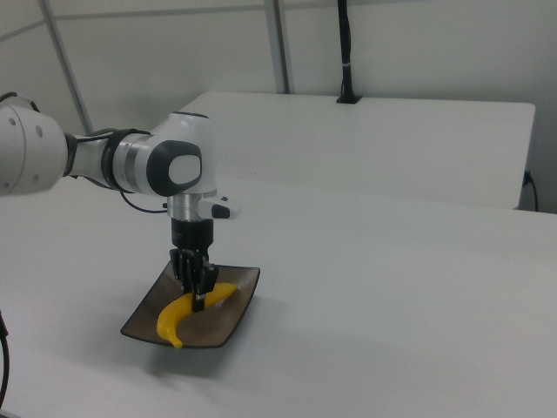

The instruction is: Bananas placed on a ceramic plate

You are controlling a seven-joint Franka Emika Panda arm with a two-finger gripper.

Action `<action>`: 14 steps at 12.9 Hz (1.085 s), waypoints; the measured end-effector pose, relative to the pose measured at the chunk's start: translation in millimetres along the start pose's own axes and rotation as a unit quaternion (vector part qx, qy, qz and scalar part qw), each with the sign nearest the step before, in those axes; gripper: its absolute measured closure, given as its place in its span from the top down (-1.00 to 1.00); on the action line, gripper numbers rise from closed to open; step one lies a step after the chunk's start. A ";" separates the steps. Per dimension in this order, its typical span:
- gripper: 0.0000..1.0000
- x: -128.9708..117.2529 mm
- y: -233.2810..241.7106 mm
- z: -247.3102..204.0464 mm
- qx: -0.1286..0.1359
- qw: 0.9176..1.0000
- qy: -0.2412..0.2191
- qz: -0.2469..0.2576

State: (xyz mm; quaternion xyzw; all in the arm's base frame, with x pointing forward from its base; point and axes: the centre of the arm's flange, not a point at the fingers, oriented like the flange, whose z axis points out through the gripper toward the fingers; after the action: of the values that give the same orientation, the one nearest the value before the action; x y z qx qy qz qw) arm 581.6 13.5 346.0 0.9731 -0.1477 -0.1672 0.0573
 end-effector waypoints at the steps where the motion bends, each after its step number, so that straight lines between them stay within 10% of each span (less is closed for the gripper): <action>1: -0.33 0.4 -0.5 1.0 0.001 1.000 -0.001 0.001; 7: 0.19 4.9 -2.8 9.7 0.001 1.000 -0.004 0.004; 10: 0.95 4.3 -4.8 6.4 0.001 1.000 -0.001 0.002; 14: 1.00 -9.9 -18.1 -47.1 0.016 0.999 0.049 -0.013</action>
State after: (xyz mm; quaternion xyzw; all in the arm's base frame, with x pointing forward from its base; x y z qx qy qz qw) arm 593.6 36.7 390.3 0.9827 -0.1350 -0.1176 0.0469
